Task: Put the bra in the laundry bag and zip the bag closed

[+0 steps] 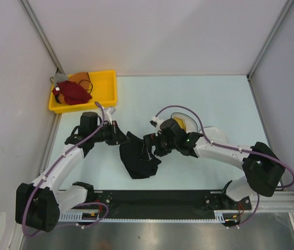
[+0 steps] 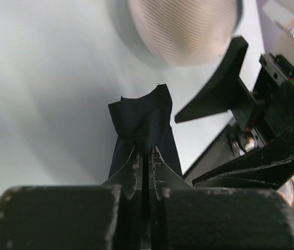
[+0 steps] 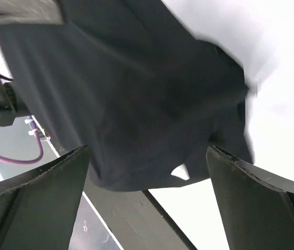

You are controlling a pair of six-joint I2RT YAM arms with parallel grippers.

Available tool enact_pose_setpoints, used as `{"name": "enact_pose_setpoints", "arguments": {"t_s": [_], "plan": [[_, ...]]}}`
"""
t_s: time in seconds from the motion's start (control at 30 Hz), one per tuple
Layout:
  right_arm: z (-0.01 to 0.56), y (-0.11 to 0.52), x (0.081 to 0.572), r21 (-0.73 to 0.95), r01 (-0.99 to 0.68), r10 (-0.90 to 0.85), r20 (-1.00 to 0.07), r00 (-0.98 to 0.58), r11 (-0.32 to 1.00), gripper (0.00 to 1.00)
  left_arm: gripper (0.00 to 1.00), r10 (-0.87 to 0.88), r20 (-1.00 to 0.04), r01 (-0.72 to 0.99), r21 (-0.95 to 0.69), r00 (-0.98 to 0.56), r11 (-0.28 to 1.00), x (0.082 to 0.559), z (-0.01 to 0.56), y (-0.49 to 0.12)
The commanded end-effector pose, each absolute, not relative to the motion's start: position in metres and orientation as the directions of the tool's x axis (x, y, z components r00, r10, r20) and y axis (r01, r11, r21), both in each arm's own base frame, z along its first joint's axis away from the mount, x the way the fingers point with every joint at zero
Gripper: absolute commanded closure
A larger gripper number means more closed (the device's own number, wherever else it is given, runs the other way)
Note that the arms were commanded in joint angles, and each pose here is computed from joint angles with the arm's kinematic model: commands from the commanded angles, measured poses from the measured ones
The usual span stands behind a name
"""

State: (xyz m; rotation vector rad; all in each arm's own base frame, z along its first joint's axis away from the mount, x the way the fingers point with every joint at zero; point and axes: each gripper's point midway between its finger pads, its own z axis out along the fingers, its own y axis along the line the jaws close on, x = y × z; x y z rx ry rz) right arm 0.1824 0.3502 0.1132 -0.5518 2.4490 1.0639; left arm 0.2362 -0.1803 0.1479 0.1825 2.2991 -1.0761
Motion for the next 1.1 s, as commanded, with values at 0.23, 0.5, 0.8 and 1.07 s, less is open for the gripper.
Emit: {"name": "enact_pose_setpoints", "arguments": {"t_s": [0.23,0.5,0.8,1.07], "plan": [[0.154,0.347,0.186,0.601,-0.568,-0.145,-0.604,-0.783,0.562,0.0,0.85,-0.025,-0.488,0.369,-0.693,-0.872,0.62,0.242,0.125,-0.198],[0.149,0.332,0.179,0.602,-0.557,-0.14,-0.597,-0.79,0.572,0.0,0.35,-0.073,-0.522,0.279,-0.563,-0.85,0.778,0.265,0.107,-0.166],[0.152,0.317,0.178,0.608,-0.556,-0.124,-0.604,-0.787,0.567,0.0,0.0,-0.207,-0.52,0.08,-0.476,-0.829,0.876,0.261,0.095,-0.129],[0.152,0.31,0.173,0.625,-0.547,-0.101,-0.602,-0.792,0.557,0.0,0.03,-0.357,-0.358,-0.064,-0.624,-0.863,0.779,0.252,0.073,-0.125]]}}
